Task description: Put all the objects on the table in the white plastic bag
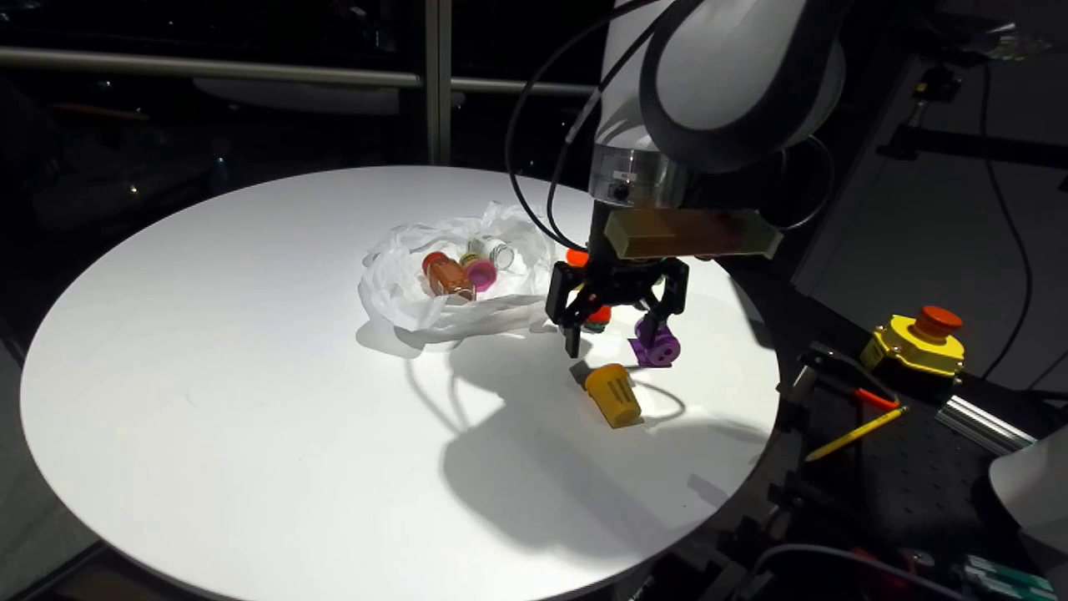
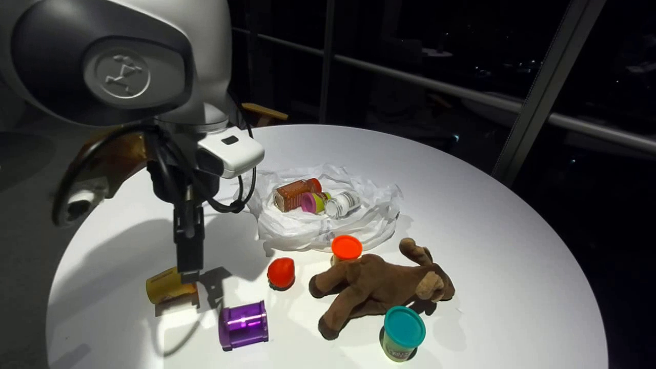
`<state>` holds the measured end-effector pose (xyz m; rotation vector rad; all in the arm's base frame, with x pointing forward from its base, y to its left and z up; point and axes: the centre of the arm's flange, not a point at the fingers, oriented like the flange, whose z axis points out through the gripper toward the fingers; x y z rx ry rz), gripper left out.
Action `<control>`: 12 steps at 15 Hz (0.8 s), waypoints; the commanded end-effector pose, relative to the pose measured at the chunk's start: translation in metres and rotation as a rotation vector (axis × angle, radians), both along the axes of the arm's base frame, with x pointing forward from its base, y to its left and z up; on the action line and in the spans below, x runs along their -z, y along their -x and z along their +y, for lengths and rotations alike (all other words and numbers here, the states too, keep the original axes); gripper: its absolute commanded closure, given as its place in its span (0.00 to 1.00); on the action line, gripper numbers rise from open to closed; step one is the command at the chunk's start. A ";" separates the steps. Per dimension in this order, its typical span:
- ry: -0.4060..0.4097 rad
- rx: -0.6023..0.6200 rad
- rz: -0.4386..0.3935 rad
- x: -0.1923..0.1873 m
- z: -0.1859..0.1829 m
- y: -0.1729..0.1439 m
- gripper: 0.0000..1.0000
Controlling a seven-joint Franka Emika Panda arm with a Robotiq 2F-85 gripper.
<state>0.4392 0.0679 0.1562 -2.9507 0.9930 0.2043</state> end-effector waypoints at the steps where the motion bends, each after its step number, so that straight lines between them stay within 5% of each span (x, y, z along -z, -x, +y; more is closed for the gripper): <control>1: 0.018 -0.040 -0.023 -0.016 0.009 0.020 0.00; 12: -0.014 -0.146 -0.032 0.003 0.024 0.010 0.00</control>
